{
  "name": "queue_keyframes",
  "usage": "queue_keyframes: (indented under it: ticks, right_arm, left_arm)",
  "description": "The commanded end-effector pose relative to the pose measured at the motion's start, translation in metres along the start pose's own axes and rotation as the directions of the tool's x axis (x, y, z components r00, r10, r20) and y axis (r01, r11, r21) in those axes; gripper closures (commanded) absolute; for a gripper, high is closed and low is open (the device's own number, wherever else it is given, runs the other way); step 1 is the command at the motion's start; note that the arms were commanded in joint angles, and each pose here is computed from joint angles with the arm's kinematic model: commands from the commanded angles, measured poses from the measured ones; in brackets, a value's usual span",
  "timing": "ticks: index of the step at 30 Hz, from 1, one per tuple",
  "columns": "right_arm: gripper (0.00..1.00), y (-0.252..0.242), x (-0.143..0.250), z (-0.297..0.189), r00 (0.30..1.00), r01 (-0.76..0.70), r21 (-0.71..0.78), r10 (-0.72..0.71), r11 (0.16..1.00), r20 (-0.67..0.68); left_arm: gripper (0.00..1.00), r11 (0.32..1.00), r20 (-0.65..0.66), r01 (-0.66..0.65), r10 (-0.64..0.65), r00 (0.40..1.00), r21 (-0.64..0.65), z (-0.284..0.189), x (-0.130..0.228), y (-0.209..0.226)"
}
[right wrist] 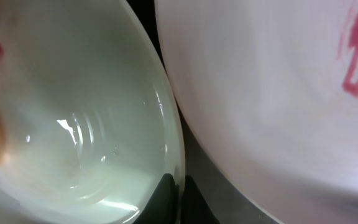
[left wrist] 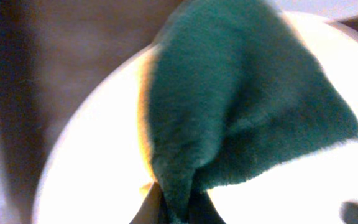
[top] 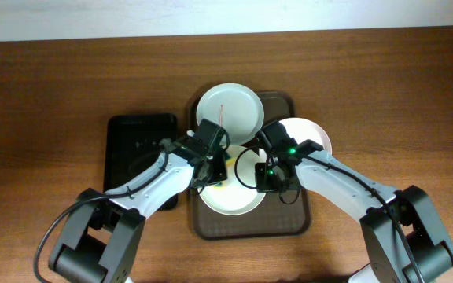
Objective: Clean dirty plates on tray and stack at the side
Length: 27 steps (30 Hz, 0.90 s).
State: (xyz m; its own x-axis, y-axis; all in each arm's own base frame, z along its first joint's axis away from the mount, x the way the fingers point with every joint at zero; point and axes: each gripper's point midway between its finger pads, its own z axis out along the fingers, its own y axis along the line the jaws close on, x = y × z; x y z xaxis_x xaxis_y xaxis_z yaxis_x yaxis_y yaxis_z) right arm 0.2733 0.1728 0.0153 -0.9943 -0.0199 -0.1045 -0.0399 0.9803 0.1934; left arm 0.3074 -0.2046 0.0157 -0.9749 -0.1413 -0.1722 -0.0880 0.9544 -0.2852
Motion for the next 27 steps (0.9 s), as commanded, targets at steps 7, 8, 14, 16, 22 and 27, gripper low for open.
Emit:
queue_keyframes:
  ticks: [7,8,14,16,22,27]
  right_arm:
    - [0.96,-0.008,0.008,-0.001,0.997,0.078,0.038,-0.077,0.996,-0.033]
    - [0.96,-0.009,0.01,-0.001,0.996,0.078,0.04,-0.076,0.996,-0.038]
    - [0.96,-0.01,0.012,-0.001,0.996,0.077,0.045,-0.075,0.996,-0.049]
    - [0.96,-0.01,0.012,-0.001,0.996,0.076,0.045,-0.074,0.996,-0.049]
    - [0.96,-0.011,0.014,-0.001,0.996,0.076,0.047,-0.073,0.996,-0.055]
    - [0.94,0.021,0.012,-0.014,0.975,0.203,-0.119,-0.211,0.972,-0.066]
  left_arm:
    - [1.0,0.989,-0.016,0.011,-0.009,1.0,0.15,0.045,-0.012,-0.027]
    - [1.0,0.995,0.011,-0.02,0.019,1.0,0.096,0.049,-0.016,-0.016]
    - [1.0,0.911,0.082,0.048,-0.016,0.997,-0.409,0.002,-0.03,0.095]
    - [1.0,0.878,0.112,0.011,0.049,0.992,-0.479,-0.03,-0.044,0.099]
    - [1.0,0.977,0.046,-0.066,0.077,0.996,-0.204,-0.062,-0.038,0.039]
    - [1.0,0.995,0.201,-0.084,0.094,0.975,-0.058,-0.131,-0.046,0.012]
